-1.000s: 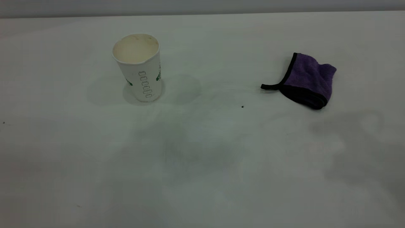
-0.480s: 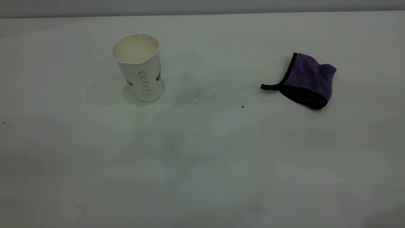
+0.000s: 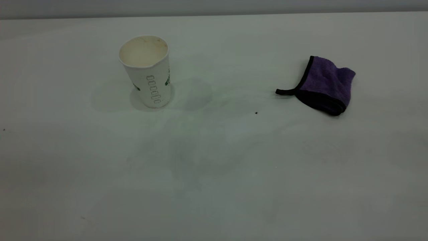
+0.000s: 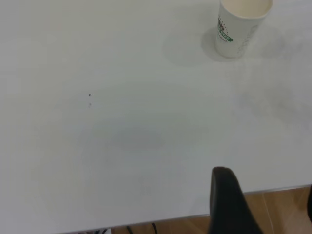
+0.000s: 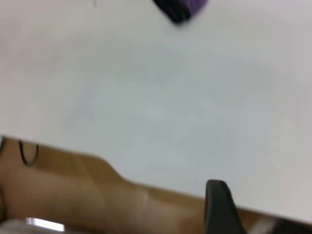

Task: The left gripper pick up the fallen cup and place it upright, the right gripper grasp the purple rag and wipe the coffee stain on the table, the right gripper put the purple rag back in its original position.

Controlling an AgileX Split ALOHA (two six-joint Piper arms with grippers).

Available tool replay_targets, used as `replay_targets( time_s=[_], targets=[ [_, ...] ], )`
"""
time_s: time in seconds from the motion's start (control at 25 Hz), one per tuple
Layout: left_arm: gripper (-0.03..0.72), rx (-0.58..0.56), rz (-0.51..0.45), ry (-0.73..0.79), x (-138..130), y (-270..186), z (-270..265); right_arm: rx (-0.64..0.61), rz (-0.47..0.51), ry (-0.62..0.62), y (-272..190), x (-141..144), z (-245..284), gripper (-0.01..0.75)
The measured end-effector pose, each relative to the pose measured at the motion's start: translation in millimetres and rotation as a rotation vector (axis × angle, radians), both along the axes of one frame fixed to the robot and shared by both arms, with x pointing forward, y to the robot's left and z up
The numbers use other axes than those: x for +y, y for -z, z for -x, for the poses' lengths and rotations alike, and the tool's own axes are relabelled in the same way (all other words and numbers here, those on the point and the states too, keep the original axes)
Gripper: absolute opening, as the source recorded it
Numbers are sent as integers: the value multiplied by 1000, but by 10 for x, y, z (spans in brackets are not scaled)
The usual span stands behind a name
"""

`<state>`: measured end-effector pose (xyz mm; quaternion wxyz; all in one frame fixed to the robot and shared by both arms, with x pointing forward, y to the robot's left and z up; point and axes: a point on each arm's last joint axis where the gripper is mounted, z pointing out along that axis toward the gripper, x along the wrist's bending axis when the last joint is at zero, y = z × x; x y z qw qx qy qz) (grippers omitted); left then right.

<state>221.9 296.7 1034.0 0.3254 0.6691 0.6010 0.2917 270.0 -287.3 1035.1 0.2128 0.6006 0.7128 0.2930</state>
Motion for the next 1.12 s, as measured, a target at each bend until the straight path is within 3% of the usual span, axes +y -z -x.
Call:
replay_targets(
  time_s=[0.52, 1.12],
  targets=[
    [455, 0, 0, 0, 0, 0, 0, -258, -31, 32, -29, -40, 378, 480],
    [455, 0, 0, 0, 0, 0, 0, -264, -32, 34, -25, -41, 395, 480]
  ],
)
